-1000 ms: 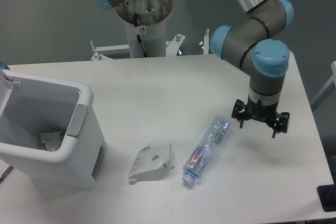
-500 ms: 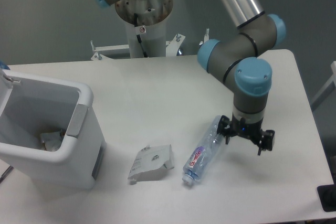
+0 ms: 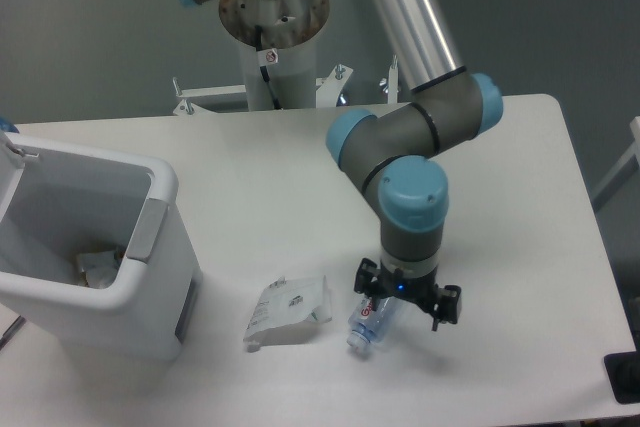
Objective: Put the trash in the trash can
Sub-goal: 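Close the gripper on the bottle's cap end and grasp it, then lift the bottle and carry it over the white trash bin, then lower the bottle into the bin and open the gripper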
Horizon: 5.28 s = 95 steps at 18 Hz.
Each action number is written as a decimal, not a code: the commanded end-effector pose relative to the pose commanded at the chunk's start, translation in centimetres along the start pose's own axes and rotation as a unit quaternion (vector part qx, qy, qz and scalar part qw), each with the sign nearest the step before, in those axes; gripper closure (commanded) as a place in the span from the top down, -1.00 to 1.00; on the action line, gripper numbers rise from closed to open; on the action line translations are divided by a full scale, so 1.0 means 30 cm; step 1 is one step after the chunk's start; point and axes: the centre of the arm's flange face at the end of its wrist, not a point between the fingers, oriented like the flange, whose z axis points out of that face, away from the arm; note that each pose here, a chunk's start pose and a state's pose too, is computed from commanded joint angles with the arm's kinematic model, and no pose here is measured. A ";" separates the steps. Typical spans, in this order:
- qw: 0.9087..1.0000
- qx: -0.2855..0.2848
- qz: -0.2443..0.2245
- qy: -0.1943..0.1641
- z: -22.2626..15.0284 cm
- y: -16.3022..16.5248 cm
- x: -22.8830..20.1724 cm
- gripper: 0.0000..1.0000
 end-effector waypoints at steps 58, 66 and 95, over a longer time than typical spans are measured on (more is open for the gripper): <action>0.911 0.397 -0.100 0.056 -1.171 -0.271 -0.024 -0.50; 0.892 0.432 -0.041 0.122 -1.386 -0.408 0.405 -0.47; 0.902 0.377 -0.004 0.211 -1.228 -0.500 0.846 1.00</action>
